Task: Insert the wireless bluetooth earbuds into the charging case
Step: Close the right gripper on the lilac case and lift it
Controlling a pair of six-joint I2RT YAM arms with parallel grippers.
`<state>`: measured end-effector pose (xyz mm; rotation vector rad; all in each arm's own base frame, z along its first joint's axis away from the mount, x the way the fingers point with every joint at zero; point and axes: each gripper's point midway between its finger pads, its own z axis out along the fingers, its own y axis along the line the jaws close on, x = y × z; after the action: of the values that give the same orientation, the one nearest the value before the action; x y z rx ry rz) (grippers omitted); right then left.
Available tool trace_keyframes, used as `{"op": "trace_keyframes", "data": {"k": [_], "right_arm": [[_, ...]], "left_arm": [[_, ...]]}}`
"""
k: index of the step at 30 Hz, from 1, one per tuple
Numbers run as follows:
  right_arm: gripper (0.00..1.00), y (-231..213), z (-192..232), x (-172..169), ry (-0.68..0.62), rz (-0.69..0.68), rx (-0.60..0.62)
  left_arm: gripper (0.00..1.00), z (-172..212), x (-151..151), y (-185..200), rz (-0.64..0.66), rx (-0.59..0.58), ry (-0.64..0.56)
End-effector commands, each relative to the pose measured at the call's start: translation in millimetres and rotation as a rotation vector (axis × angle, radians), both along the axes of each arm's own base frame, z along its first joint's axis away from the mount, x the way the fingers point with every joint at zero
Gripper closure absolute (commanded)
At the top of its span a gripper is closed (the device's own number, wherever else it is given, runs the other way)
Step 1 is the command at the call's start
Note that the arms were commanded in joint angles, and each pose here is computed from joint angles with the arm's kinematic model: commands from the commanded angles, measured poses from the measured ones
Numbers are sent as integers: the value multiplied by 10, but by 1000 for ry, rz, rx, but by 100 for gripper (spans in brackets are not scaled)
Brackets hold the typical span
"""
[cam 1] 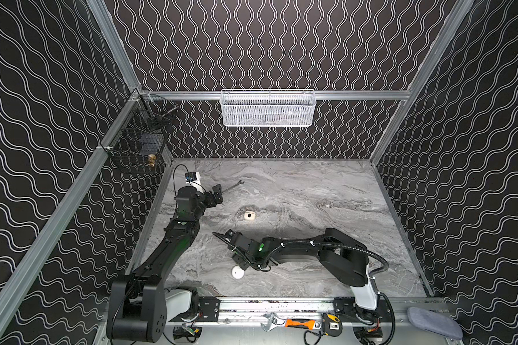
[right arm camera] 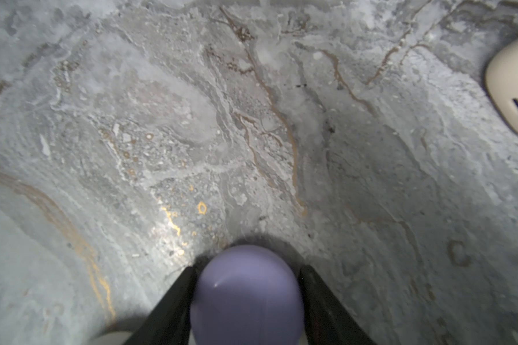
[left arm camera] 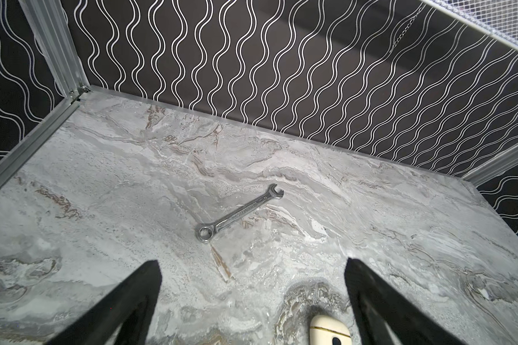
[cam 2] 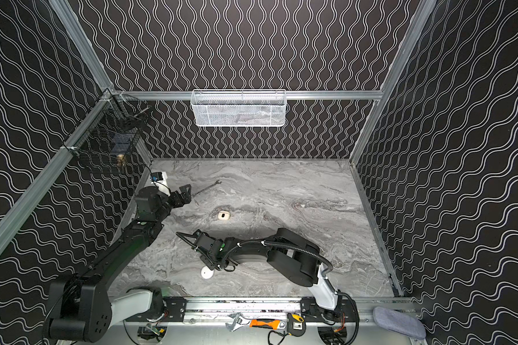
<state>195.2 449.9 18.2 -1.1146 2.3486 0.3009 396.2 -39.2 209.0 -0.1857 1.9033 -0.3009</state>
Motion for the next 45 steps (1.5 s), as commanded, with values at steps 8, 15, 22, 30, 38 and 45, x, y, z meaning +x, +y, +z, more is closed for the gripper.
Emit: {"op": "trace_keyframes", "data": {"k": [8,15,22,30,38,45], "right_arm": [[37,-39,-73,-162,30,35,-19],[43,-47,-104,-167,33,30,-18],[50,-32,-135,-173,38,25,5],[57,109,417,19,-86,49,209],[60,-117,1544,180,-501,209,418],[74,-406,2218,449,-763,277,497]], "left_arm": [[1,62,-6,-23,-10,-19,-20],[1,68,-16,-29,-14,-21,-20],[2,100,-2,-64,-31,-32,-22],[3,384,-26,-211,-112,-69,-56],[8,934,-255,-495,-292,-142,-106],[10,914,-600,-741,-454,-225,-114]]}}
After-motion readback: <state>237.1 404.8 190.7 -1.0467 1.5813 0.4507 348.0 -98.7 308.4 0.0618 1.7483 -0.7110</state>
